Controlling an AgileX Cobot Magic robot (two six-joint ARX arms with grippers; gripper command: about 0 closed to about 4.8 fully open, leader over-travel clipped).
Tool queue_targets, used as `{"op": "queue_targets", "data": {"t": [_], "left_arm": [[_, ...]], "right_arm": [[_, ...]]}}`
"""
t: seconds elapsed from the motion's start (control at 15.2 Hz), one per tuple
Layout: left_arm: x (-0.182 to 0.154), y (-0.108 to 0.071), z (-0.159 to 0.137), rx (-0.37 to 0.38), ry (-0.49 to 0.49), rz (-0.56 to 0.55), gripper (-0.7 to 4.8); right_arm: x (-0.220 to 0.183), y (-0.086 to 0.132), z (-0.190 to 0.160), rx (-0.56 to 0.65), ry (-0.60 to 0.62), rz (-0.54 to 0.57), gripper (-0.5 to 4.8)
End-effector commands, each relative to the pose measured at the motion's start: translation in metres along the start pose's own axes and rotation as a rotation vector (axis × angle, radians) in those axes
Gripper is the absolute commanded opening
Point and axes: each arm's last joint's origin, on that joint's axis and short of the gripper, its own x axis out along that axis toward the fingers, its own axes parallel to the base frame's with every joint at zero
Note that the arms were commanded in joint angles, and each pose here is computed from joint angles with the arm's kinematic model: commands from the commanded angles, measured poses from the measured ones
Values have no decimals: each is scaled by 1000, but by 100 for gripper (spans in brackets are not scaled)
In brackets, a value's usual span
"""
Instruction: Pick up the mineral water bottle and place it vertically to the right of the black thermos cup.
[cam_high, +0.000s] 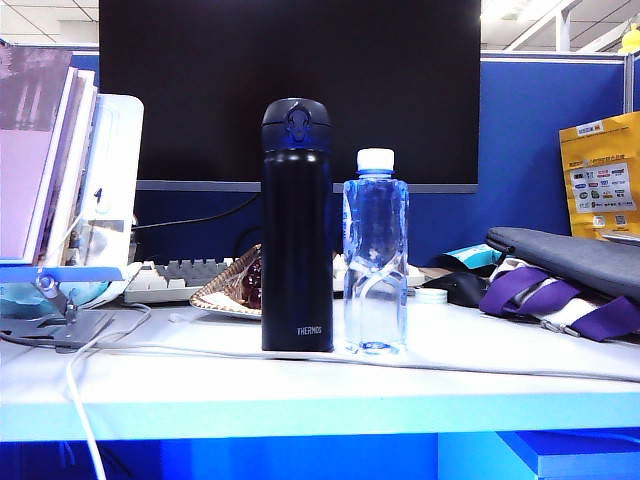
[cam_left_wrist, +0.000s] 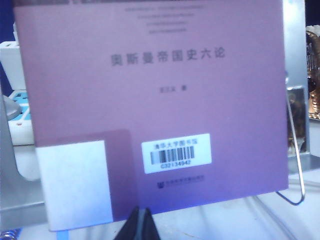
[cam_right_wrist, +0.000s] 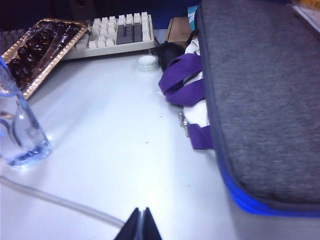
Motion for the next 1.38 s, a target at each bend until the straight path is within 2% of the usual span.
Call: {"op": "queue_targets", "data": {"t": [0.07, 0.26, 0.46, 0.59, 0.85, 0.99, 1.38], "left_arm": [[0, 0, -1, 1, 10, 5, -5], [0, 0, -1, 1, 10, 5, -5], [0, 0, -1, 1, 10, 5, -5], [0, 0, -1, 1, 10, 5, -5], [0, 0, -1, 1, 10, 5, -5], [0, 0, -1, 1, 10, 5, -5], [0, 0, -1, 1, 10, 5, -5]], "right_arm": [[0, 2, -1, 29, 9, 75, 22], [0, 1, -1, 28, 6, 48, 22], [0, -3, -2, -69, 8, -105, 22], [0, -4, -1, -100, 8, -147, 22], [0, -4, -1, -73, 6, -150, 22], [0, -4, -1, 9, 0, -147, 22], [0, -4, -1, 11, 0, -142, 22]]}}
